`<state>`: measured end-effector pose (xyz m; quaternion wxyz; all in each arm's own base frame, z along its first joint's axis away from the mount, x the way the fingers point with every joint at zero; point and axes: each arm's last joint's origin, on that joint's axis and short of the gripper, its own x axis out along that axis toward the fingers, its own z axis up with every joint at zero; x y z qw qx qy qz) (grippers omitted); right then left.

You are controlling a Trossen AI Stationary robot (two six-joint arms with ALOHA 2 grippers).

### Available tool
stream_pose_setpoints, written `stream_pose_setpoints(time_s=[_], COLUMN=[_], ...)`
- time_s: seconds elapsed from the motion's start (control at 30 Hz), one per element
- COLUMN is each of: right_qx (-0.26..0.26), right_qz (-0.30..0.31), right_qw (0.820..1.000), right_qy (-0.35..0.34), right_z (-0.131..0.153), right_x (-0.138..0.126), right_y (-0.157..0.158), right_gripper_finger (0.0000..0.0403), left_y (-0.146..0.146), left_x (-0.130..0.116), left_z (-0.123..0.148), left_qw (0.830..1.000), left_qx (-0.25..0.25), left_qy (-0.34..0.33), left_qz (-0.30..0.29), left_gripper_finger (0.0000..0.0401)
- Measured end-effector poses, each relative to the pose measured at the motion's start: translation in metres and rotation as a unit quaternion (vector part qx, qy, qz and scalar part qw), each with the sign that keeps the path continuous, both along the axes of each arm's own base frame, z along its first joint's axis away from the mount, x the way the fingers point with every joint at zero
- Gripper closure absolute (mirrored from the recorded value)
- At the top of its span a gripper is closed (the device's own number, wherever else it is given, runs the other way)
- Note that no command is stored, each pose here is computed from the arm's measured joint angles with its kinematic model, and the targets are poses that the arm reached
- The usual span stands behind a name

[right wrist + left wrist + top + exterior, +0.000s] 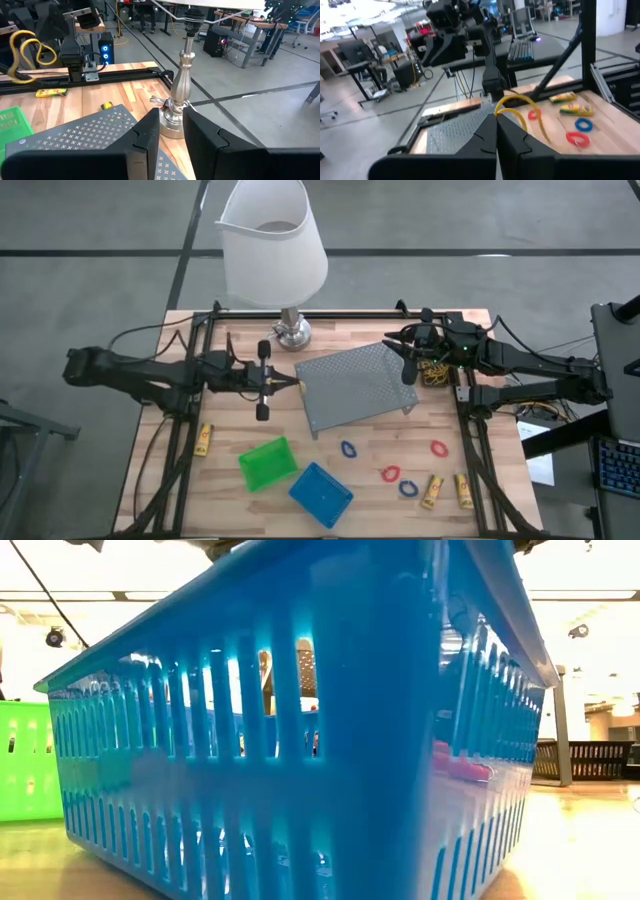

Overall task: Pick & Place Office Desk Supplies
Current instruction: Put the yellow rubber band into the black basket

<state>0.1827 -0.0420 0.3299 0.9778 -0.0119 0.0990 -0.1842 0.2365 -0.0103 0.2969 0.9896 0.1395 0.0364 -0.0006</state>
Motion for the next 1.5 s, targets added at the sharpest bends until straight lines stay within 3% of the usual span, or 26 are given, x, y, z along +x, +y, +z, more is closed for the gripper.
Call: stream_pose_setpoints(time_s=[0.23, 0.37, 0.5, 0.63, 0.8, 1.03, 1.5], right_qx=[0.000, 0.034, 0.009, 0.050, 0.099, 0.091, 0.106], right_qz=[0.000, -0.007, -0.001, 0.091, 0.239, 0.249, 0.249], right_qw=[1.000, 0.999, 1.000, 0.995, 0.966, 0.964, 0.962], right_qy=[-0.001, -0.010, -0.021, 0.001, 0.015, 0.005, 0.022], right_z=[0.000, -0.002, 0.000, -0.010, -0.021, -0.026, -0.043], right_x=[0.000, 0.004, 0.012, 0.022, 0.039, 0.054, 0.073], right_y=[0.000, -0.001, -0.002, 0.001, 0.010, 0.008, 0.006], right_gripper_finger=[0.0319, 0.0326, 0.0333, 0.0339, 0.0338, 0.0302, 0.0185], left_y=[-0.001, -0.002, -0.002, -0.002, -0.003, -0.002, -0.001], left_x=[0.022, 0.036, 0.047, 0.055, 0.059, 0.059, 0.059], left_z=[-0.017, -0.026, -0.026, -0.027, -0.030, -0.030, -0.030], left_qw=[1.000, 0.998, 0.996, 0.996, 0.994, 0.994, 0.994], left_qx=[0.009, 0.054, 0.088, 0.090, 0.110, 0.110, 0.110], left_qy=[0.007, 0.010, -0.015, -0.015, -0.008, -0.007, -0.005], left_qz=[-0.001, -0.004, -0.005, -0.004, -0.006, -0.006, -0.004], left_gripper_finger=[0.0400, 0.0400, 0.0400, 0.0400, 0.0400, 0.0400, 0.0400])
